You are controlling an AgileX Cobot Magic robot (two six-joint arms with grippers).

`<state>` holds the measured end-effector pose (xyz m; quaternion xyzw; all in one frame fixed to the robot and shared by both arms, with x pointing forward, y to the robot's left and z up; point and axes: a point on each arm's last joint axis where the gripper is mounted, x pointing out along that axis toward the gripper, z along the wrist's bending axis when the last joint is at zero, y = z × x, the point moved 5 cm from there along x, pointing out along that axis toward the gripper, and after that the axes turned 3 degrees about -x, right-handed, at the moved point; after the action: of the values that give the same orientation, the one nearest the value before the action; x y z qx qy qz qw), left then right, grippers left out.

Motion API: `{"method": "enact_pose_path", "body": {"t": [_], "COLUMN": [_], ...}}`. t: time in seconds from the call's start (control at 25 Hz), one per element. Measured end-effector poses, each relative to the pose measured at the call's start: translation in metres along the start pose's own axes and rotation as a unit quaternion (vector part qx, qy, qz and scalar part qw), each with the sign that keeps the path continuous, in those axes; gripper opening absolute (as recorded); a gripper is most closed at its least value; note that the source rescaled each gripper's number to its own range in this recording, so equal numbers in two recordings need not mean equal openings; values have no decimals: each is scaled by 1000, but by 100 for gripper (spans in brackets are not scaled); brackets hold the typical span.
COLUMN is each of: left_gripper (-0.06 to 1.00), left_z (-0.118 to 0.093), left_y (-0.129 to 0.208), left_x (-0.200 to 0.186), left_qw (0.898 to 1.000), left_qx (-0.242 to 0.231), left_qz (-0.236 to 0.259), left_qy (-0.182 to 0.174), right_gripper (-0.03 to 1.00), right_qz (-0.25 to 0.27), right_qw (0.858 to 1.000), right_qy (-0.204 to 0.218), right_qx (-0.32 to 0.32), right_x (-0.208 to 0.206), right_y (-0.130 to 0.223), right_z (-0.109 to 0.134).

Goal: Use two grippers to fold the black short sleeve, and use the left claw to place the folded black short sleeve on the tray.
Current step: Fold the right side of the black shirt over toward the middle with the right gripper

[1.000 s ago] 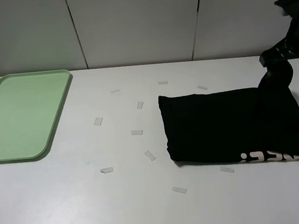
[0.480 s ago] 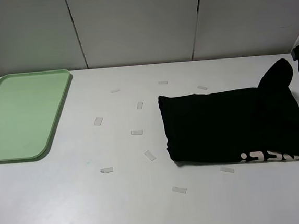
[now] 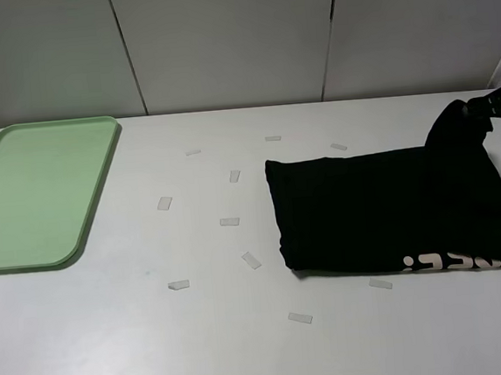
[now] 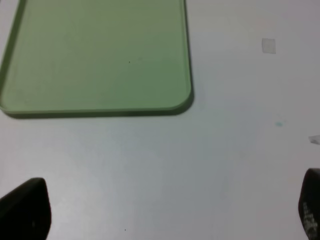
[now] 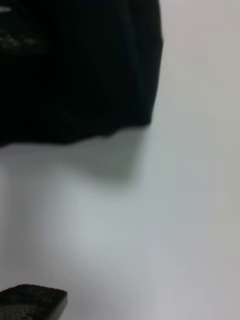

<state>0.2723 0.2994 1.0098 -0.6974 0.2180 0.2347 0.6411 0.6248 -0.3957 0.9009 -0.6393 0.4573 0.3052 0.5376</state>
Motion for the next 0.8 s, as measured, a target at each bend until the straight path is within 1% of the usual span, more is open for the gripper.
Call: {"method": "enact_pose_path", "body": {"t": [0.24, 0.4, 0.64, 0.8], "left_gripper": [100, 100, 100, 100], "left_z": [0, 0, 0, 0], "left_y": [0, 0, 0, 0], "left_x": [0, 0, 0, 0], "left_qw": [1000, 1000, 1000, 1000], "left_qx": [0, 0, 0, 0], "left_qz": [0, 0, 0, 0], "left_qy": [0, 0, 0, 0], "right_gripper": [100, 100, 100, 100], "right_qz": [-2, 20, 43, 42], "right_qw": [998, 996, 990, 985], "right_qy": [-31, -52, -101, -132], "right_qx": [-48, -65, -85, -103], "right_x": [2, 16, 31, 32], "right_y": [-1, 6, 17, 18], "right_z": [28, 42, 64, 73]}}
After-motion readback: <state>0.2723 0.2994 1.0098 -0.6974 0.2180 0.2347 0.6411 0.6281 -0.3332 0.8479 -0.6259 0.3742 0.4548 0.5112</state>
